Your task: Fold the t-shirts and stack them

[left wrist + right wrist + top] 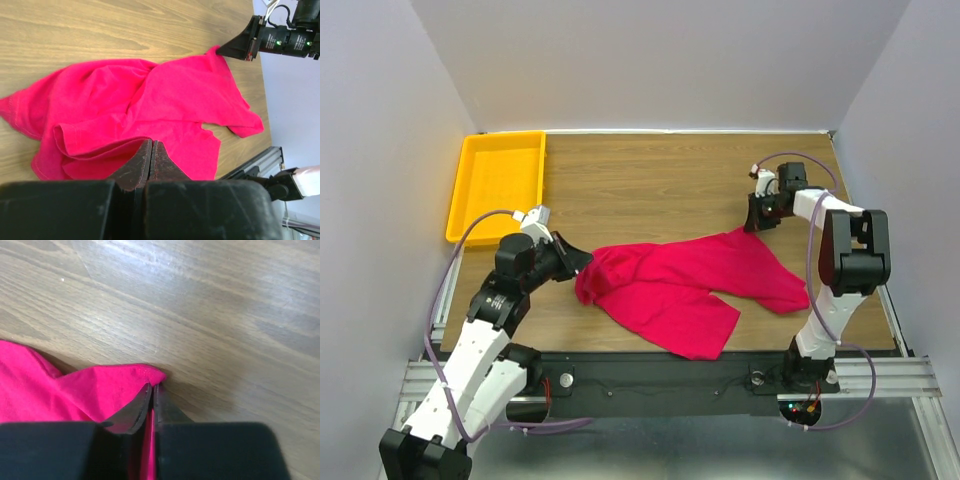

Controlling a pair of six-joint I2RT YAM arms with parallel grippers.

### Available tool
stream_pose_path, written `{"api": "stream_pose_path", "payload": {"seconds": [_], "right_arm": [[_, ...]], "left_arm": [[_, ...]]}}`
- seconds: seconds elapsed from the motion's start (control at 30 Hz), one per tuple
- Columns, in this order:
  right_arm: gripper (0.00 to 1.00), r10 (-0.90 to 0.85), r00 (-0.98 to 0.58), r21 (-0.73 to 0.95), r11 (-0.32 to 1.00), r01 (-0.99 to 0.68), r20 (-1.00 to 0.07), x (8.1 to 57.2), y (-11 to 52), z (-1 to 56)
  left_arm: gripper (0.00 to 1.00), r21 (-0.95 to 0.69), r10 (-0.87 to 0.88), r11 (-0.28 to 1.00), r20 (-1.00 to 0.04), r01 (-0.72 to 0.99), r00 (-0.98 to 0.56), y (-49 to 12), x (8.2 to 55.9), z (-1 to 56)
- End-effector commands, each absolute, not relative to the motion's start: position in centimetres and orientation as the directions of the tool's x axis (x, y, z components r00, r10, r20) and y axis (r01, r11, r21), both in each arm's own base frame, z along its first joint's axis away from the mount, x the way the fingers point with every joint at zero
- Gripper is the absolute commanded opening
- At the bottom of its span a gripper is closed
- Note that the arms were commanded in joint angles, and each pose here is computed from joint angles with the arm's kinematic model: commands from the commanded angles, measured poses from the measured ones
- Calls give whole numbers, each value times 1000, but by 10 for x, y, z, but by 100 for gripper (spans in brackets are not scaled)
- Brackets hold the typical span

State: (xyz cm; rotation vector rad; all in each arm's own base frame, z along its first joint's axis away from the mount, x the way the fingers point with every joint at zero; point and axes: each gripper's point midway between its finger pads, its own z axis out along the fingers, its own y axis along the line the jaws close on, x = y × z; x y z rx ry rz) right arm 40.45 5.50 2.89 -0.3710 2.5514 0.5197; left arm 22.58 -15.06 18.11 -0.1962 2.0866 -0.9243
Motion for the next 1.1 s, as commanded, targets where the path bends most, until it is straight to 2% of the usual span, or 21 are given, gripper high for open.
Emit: {"api": "stream_pose_path", "payload": {"seconds": [0.0, 0.17, 0.2, 0.3, 0.43, 0.57, 0.8, 1.07], "right_arm": [[1, -160, -819, 274, 892, -359, -552, 414, 57, 35], [1, -151, -721, 176, 917, -357, -676, 439, 43, 94], [0, -139, -663, 149, 922, -358, -736, 448, 37, 129], [1, -137, -546, 99, 920, -380, -827, 458, 30, 191], [1, -170, -347, -1, 900, -436, -922, 445, 31, 280], [1, -190, -221, -77, 897, -435, -957, 427, 31, 334], [0, -172, -95, -123, 915, -385, -981, 393, 27, 394], [1, -133, -128, -83, 938, -335, -983, 386, 21, 384]], "left_arm": [[0, -626, -432, 739, -725, 250, -537, -146, 245, 222], [0, -534, -414, 808, -816, 250, -403, -130, 272, 263], [0, -499, -399, 835, -840, 233, -368, -124, 281, 269], [0, -429, -367, 872, -892, 237, -263, -115, 300, 309], [0, -366, -354, 899, -930, 239, -93, -103, 314, 379], [0, -348, -358, 912, -934, 218, 7, -94, 321, 417], [0, -332, -361, 917, -926, 220, 107, -86, 316, 452], [0, -314, -345, 928, -928, 203, 143, -87, 340, 454]]}}
